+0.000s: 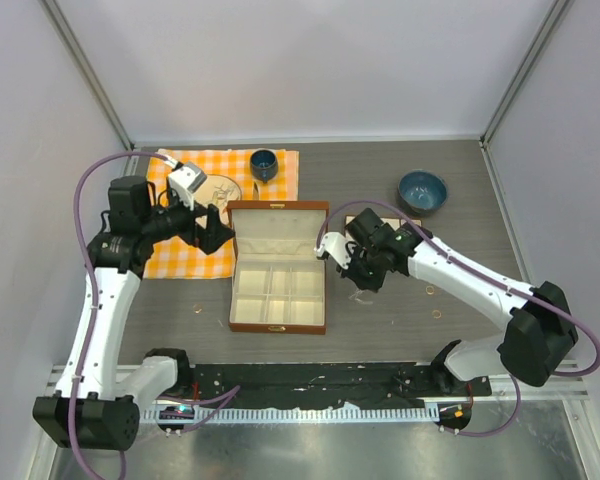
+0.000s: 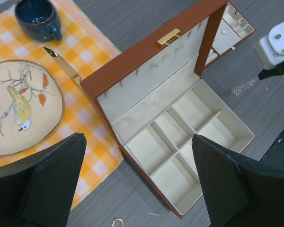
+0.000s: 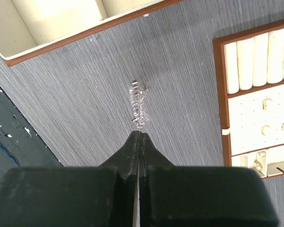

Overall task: Organize the mixed jewelry
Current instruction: Pick up the jewelry from the center of the board.

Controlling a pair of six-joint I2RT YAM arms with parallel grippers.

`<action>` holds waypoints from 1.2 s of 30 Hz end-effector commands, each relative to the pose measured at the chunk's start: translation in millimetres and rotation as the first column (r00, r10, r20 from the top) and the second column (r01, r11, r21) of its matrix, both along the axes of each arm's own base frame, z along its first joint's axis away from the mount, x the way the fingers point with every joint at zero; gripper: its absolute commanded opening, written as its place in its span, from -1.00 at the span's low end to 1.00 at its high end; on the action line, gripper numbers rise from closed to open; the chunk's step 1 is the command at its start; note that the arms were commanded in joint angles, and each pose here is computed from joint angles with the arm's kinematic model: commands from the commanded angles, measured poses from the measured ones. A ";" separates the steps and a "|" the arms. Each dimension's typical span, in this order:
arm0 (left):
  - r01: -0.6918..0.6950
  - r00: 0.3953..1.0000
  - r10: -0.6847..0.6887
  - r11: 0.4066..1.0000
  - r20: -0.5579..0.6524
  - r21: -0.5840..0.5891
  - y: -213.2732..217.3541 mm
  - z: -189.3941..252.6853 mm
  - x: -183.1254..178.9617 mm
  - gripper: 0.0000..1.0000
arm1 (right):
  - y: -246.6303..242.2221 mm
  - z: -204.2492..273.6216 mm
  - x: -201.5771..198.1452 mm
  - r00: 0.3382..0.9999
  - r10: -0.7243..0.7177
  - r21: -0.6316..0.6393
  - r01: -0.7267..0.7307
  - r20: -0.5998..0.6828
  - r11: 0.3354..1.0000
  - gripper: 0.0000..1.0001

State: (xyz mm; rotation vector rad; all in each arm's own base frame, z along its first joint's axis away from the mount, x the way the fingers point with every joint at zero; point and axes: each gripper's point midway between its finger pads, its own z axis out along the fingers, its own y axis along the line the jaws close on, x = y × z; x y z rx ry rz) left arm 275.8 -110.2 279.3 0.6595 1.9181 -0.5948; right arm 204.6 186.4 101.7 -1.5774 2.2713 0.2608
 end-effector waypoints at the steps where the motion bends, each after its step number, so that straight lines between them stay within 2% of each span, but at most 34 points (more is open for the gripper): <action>1: 0.061 0.998 -0.062 0.998 0.024 0.021 -17.4 -0.8 0.2 1.00 | 1.7 27.0 -2.2 1.000 0.000 0.032 0.000 0.013 0.999 -0.98; 16: 0.185 0.982 -0.187 0.975 -0.003 -0.122 -80.7 -7.1 4.1 1.00 | 9.0 104.5 13.2 0.991 0.006 0.100 -0.020 0.134 0.995 -0.99; 25: 0.285 0.958 -0.285 0.952 0.009 -0.113 -129.1 -11.4 7.0 0.99 | 17.2 140.7 26.3 0.980 0.022 0.123 -0.047 0.196 0.991 -0.98; 36: 0.334 0.941 -0.340 0.925 0.000 -0.183 -194.2 1.0 7.7 1.00 | 29.5 172.0 50.2 0.958 0.002 0.151 -0.047 0.286 0.987 -0.99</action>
